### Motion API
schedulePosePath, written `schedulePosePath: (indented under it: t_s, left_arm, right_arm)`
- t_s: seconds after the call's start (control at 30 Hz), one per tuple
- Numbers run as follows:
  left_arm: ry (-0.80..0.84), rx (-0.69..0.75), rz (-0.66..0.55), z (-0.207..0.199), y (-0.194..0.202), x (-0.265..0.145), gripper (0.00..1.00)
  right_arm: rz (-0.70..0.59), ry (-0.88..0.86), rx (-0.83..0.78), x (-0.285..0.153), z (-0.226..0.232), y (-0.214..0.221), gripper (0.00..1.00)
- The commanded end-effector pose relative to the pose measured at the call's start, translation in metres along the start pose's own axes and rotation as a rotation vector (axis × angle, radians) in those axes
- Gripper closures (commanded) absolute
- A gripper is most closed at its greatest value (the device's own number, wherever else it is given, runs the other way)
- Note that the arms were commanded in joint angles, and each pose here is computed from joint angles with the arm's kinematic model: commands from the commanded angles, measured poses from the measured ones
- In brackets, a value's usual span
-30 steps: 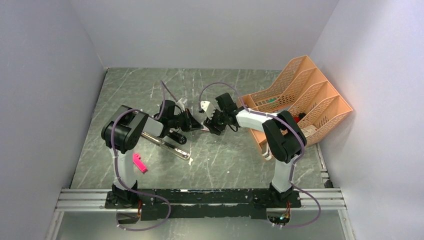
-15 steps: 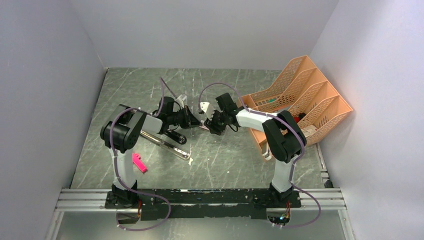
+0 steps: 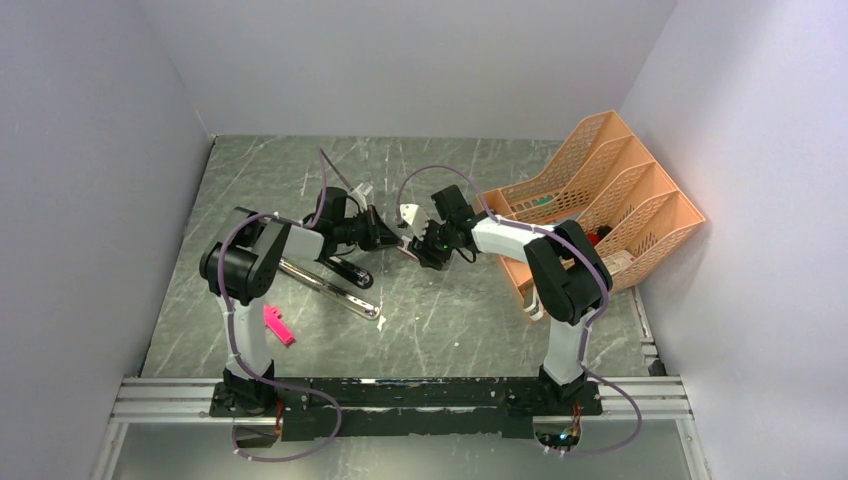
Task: Load the staples into the stapler
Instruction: Open the staple box at the center of the board.
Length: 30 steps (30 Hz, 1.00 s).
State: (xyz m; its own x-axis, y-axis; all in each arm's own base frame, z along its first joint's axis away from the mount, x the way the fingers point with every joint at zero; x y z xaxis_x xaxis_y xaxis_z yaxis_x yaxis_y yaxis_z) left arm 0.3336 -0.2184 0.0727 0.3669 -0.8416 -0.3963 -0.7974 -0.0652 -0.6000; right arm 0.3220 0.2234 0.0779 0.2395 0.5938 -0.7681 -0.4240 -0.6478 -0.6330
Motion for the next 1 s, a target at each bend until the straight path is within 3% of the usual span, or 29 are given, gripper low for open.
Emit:
schedulePosePath:
  t_s: [0.0,0.97]
  left_arm:
    - [0.02,0.024,-0.002,0.002,-0.007,0.001,0.93]
    - [-0.054,-0.016,-0.063,0.018,-0.011,-0.021,0.93]
  right_arm:
    - [0.12,-0.02,0.034,0.009,0.003,0.028,0.47]
    - [0.142,0.015,0.058,0.01,-0.001,0.033,0.57]
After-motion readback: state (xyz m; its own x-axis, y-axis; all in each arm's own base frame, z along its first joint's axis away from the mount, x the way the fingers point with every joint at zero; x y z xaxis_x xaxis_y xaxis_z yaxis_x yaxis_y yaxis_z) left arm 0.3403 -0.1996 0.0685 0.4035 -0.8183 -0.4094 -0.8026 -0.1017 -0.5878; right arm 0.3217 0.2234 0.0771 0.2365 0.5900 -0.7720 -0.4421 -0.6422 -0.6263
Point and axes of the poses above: each gripper's point midway between its finger pads, its own x axis out along the fingers, its own z axis along the line the jaws close on, y = z × x, the point moved 8 cm from there along -x, back along the fingers, and after that the axes turned 15 degrees about x, right-handed, at the moved point
